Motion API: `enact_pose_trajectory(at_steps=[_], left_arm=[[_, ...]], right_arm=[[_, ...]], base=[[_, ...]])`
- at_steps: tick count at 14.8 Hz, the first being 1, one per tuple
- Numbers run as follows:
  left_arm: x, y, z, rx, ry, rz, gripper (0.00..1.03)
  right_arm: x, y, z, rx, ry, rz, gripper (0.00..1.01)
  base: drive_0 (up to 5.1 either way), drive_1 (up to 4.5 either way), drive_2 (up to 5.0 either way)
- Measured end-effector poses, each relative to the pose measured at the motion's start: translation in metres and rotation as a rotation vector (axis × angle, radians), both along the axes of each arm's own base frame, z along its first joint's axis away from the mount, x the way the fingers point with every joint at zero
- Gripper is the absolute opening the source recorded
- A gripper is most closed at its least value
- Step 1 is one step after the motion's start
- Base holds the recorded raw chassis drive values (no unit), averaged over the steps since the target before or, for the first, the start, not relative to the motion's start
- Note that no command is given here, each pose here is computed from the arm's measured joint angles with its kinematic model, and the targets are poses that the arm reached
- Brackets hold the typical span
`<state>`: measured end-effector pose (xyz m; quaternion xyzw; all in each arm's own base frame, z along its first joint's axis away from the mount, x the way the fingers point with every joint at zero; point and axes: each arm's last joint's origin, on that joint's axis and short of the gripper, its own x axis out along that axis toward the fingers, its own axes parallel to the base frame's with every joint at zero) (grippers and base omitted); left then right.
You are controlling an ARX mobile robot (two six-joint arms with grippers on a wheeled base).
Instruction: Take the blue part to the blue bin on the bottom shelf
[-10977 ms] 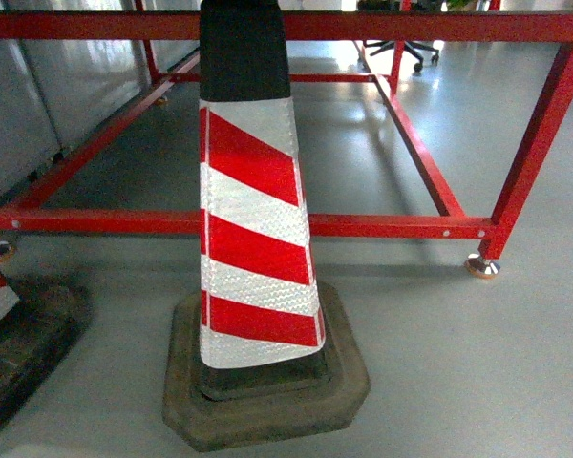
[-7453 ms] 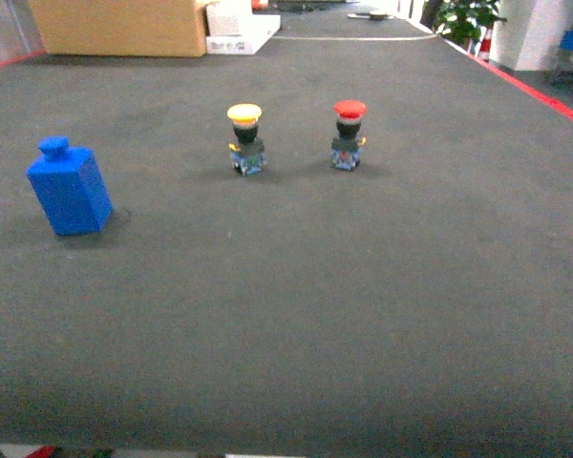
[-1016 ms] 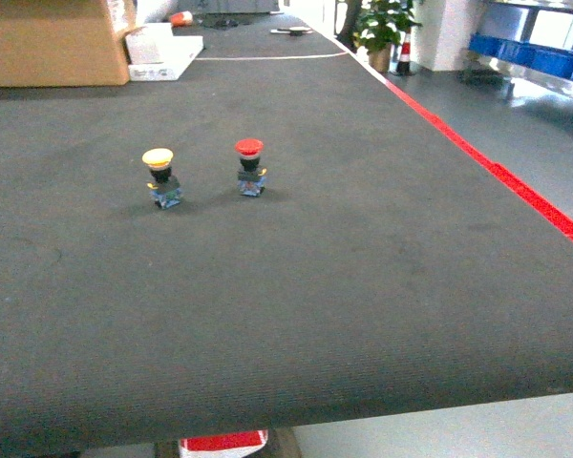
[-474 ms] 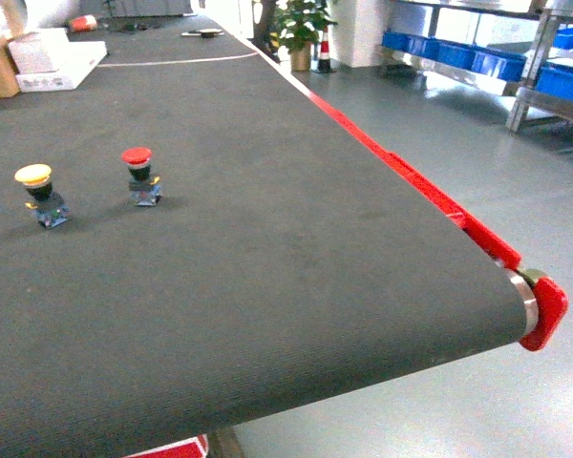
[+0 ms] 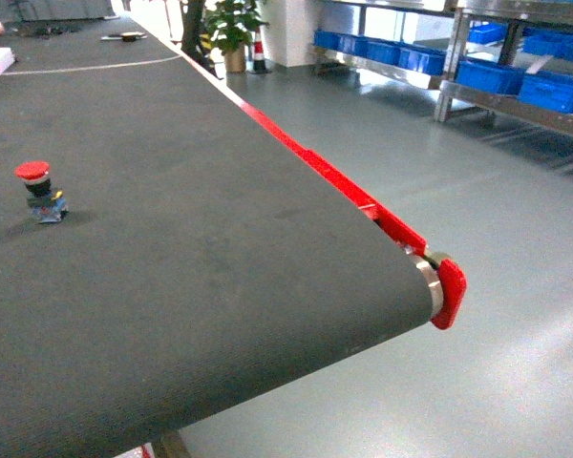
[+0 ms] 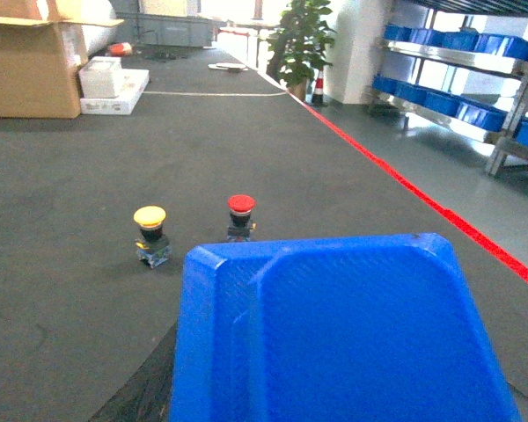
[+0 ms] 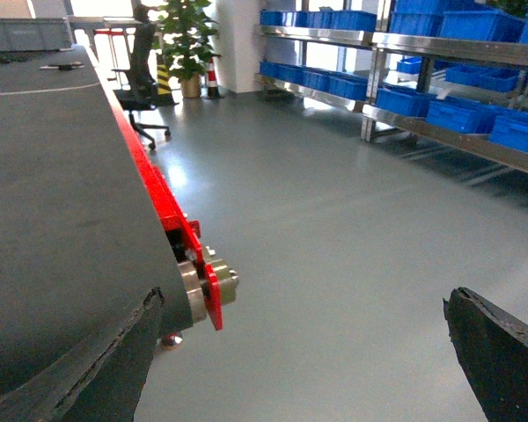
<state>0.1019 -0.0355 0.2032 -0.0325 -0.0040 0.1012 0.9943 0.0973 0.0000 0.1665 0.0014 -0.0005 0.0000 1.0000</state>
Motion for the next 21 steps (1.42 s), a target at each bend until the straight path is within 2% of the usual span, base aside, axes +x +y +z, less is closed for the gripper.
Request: enact_pose_trajectory(at_steps=[21], left_arm=[[0.0,0.0,0.0,0.0,0.0,0.0,0.44]], right_arm=[[0.0,0.0,0.0,0.0,0.0,0.0,0.98]], base=[[-1.7,-1.65,-1.7]])
